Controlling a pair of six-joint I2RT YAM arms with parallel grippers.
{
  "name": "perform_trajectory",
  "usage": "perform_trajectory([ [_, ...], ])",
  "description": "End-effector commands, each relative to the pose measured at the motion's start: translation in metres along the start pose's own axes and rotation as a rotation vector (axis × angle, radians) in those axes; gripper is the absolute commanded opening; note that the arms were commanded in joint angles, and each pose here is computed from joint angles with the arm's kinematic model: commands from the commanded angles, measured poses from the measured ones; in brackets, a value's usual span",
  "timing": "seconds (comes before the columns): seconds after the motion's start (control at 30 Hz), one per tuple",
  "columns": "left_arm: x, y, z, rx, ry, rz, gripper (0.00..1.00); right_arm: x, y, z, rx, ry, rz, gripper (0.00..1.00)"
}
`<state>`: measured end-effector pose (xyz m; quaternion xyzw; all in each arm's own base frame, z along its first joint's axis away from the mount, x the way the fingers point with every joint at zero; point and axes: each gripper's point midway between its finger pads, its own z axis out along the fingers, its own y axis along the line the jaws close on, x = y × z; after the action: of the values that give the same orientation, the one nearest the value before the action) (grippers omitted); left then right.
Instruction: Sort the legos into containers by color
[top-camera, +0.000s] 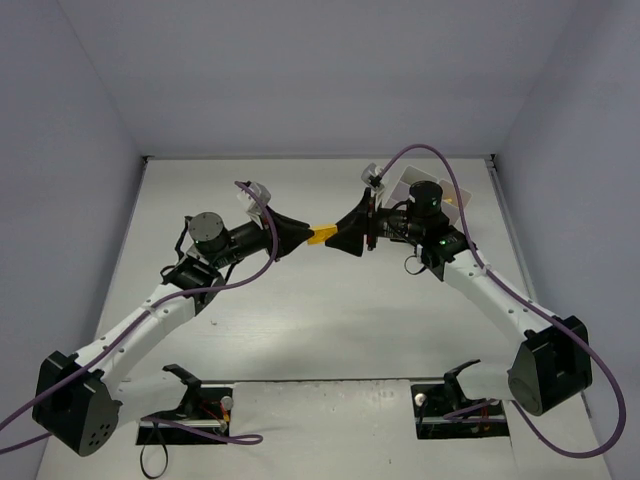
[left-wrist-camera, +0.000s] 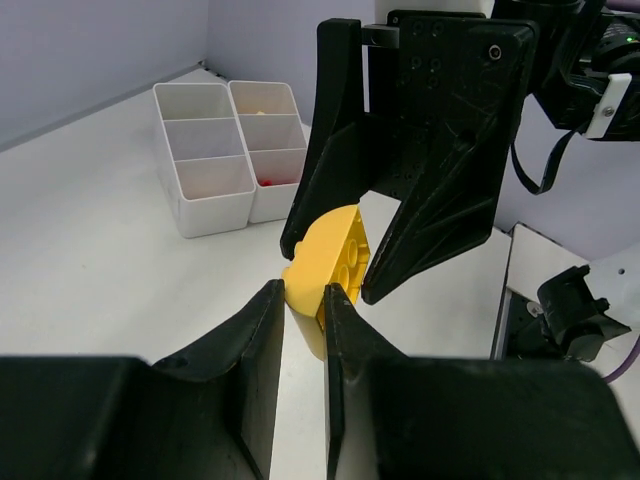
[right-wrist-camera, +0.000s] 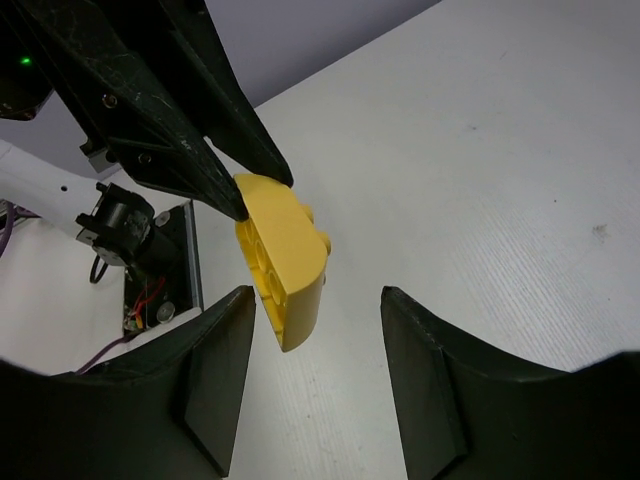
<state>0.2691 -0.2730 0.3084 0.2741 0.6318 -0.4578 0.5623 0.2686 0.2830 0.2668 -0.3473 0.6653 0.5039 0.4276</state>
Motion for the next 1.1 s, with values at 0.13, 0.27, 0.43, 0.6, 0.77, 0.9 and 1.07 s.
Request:
perform_trajectory([
  [0.13, -0.036, -0.02, 0.007, 0.098, -0.098, 0.046, 0.12, -0.028, 0.023, 0.002, -0.118, -0.08, -0.152, 0.46],
  [0.27, -0.035, -0.02, 0.008, 0.104, -0.095, 0.035, 0.12, -0.027, 0.025, 0.002, -0.138, -0.075, -0.156, 0.39],
  [0.43, -0.032, -0.015, 0.008, 0.078, -0.087, 0.031, 0.29, -0.021, 0.022, 0.003, -0.13, -0.053, -0.164, 0.0],
  [0.6, -0.027, -0.004, 0.008, 0.013, -0.073, 0.017, 0.56, -0.018, 0.003, -0.005, -0.035, -0.03, -0.196, 0.0],
  [0.77, -0.02, 0.026, -0.002, -0.179, -0.048, -0.019, 0.73, -0.023, -0.043, -0.04, 0.192, 0.015, -0.259, 0.0],
  [0.9, -0.007, 0.048, -0.021, -0.347, 0.015, -0.03, 0.76, -0.029, -0.099, -0.09, 0.488, 0.125, -0.394, 0.0],
  [1.07, 0.012, 0.071, -0.046, -0.525, 0.123, -0.028, 0.77, -0.027, -0.163, -0.15, 0.829, 0.341, -0.493, 0.0],
])
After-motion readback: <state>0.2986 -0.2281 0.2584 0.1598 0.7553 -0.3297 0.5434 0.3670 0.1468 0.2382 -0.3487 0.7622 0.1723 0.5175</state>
